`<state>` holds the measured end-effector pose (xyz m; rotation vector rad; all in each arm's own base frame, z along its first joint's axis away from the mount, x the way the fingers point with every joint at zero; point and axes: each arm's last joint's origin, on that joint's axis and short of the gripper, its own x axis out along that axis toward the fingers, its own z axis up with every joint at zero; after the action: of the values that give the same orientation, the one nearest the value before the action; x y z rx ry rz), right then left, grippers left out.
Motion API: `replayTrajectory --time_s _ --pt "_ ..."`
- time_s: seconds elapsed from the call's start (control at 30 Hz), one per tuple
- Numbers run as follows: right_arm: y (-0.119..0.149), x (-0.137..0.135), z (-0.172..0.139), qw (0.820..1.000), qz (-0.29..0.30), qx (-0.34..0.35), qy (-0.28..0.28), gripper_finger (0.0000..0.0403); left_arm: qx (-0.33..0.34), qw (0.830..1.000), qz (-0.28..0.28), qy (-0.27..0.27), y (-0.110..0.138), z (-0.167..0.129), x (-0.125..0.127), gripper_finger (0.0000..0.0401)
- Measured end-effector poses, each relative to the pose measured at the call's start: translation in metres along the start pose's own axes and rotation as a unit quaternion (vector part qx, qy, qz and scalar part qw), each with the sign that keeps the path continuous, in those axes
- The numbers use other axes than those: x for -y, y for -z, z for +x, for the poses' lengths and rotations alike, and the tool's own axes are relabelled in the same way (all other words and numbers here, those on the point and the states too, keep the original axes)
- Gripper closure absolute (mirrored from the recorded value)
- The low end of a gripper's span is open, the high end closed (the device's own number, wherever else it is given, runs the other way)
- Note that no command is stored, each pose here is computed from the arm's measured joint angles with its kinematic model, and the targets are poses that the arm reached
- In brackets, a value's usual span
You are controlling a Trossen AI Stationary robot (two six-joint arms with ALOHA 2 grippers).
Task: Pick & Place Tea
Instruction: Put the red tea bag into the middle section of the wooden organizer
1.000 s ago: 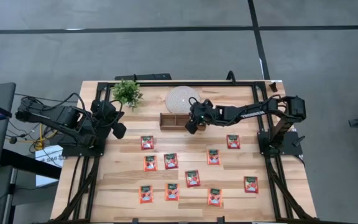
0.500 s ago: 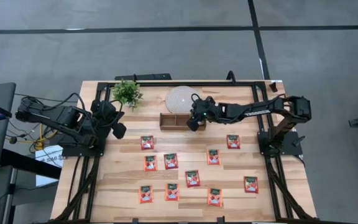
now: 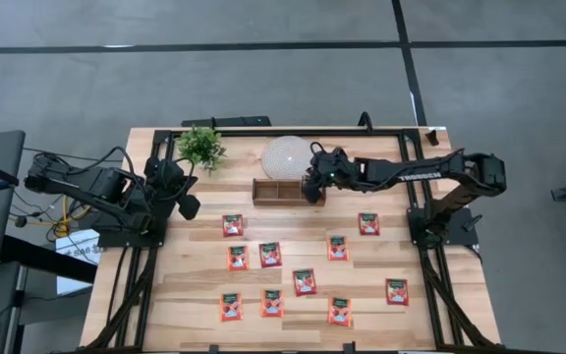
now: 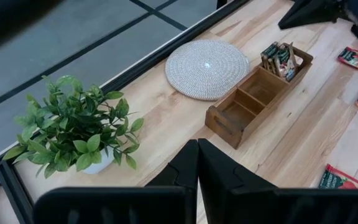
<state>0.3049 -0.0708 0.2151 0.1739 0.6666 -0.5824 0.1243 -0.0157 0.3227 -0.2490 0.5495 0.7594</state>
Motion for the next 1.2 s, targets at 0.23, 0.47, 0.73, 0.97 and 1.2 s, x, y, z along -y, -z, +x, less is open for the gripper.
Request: replayTrajectory --time_s 0.23,0.47,0.73,0.97,1.2 --pt "-0.004 0.006 -0.041 1.0 -0.01 -0.011 -0.009 0.0392 -0.01 1.0 -0.004 0.014 0.0 0.0 0.001 0.0401" --pt "0.008 0.004 -0.102 0.997 -0.045 -0.046 -0.042 0.0392 -0.025 1.0 -0.006 0.012 0.002 0.005 0.008 0.0401" --pt "0.028 0.008 -0.154 0.995 -0.029 -0.076 -0.066 0.0392 -0.069 0.998 -0.003 0.014 0.007 0.017 0.025 0.0401" --pt "0.044 0.014 -0.185 0.994 -0.015 -0.08 -0.07 0.0392 -0.127 0.992 0.006 0.017 0.015 0.031 0.043 0.0401" --pt "0.06 0.016 -0.206 0.991 -0.006 -0.098 -0.089 0.0392 -0.17 0.985 0.026 0.008 0.024 0.046 0.06 0.0401"
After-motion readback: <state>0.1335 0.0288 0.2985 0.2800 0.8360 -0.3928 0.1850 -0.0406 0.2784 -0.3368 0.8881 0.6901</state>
